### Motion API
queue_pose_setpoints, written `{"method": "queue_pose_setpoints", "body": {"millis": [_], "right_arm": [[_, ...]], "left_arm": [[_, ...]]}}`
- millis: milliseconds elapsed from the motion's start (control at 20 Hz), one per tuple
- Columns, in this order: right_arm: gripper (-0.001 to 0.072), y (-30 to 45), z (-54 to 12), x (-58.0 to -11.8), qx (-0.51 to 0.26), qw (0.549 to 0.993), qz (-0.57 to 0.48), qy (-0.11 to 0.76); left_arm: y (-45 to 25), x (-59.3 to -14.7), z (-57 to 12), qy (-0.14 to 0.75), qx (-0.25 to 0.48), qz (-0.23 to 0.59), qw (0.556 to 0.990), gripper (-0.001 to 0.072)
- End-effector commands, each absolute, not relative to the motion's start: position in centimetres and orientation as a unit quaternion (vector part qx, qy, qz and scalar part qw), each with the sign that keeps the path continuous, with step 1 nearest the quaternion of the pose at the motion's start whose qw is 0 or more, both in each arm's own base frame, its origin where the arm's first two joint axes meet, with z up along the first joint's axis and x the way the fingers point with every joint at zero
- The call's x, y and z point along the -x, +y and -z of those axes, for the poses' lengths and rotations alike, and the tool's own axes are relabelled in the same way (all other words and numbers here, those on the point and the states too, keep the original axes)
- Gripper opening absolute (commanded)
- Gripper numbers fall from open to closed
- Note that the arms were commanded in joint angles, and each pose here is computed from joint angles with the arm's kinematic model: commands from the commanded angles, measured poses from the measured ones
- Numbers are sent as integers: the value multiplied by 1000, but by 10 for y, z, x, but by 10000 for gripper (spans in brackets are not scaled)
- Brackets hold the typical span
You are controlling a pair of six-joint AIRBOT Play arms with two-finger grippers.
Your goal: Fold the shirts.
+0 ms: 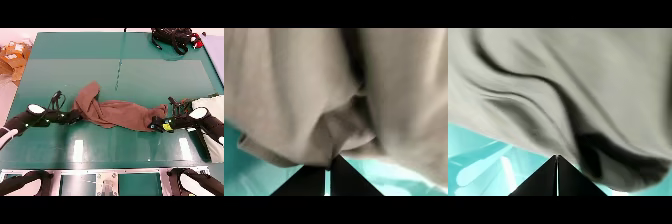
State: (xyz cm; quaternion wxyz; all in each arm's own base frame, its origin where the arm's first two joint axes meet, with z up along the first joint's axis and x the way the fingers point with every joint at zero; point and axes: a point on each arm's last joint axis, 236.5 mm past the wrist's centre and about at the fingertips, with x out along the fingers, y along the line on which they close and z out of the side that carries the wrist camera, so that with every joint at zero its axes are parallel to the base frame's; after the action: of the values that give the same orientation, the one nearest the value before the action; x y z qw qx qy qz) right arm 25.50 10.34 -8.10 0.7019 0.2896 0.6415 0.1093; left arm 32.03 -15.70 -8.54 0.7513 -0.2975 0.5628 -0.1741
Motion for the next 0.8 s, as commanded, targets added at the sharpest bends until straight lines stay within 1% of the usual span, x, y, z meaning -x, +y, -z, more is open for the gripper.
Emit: {"method": "queue_pose_setpoints", "body": {"millis": [0,50,100,200,300,400,450,650,750], "right_arm": [[21,109,57,-267,-281,705,-137,636],[55,108,49,-269,-270,705,-145,639],[182,105,43,-267,-251,705,-151,646],[333,91,39,-257,-226,692,-140,671],[555,80,45,-245,-207,679,-124,693],[556,85,57,-232,-196,668,-132,705],[555,88,64,-230,-192,670,-131,705],[555,107,83,-241,-169,697,-139,683],[552,122,88,-248,-178,701,-147,675]], "left_arm": [[-151,-340,62,548,279,192,765,24],[-147,-340,57,552,273,197,763,24],[-142,-338,55,561,265,200,758,24],[-128,-332,59,575,258,190,752,24],[-119,-330,62,581,255,185,750,24],[-118,-330,62,580,253,184,752,24],[-118,-331,62,579,255,184,752,24],[-118,-332,62,578,255,183,753,24],[-119,-330,61,580,256,186,750,24]]}}
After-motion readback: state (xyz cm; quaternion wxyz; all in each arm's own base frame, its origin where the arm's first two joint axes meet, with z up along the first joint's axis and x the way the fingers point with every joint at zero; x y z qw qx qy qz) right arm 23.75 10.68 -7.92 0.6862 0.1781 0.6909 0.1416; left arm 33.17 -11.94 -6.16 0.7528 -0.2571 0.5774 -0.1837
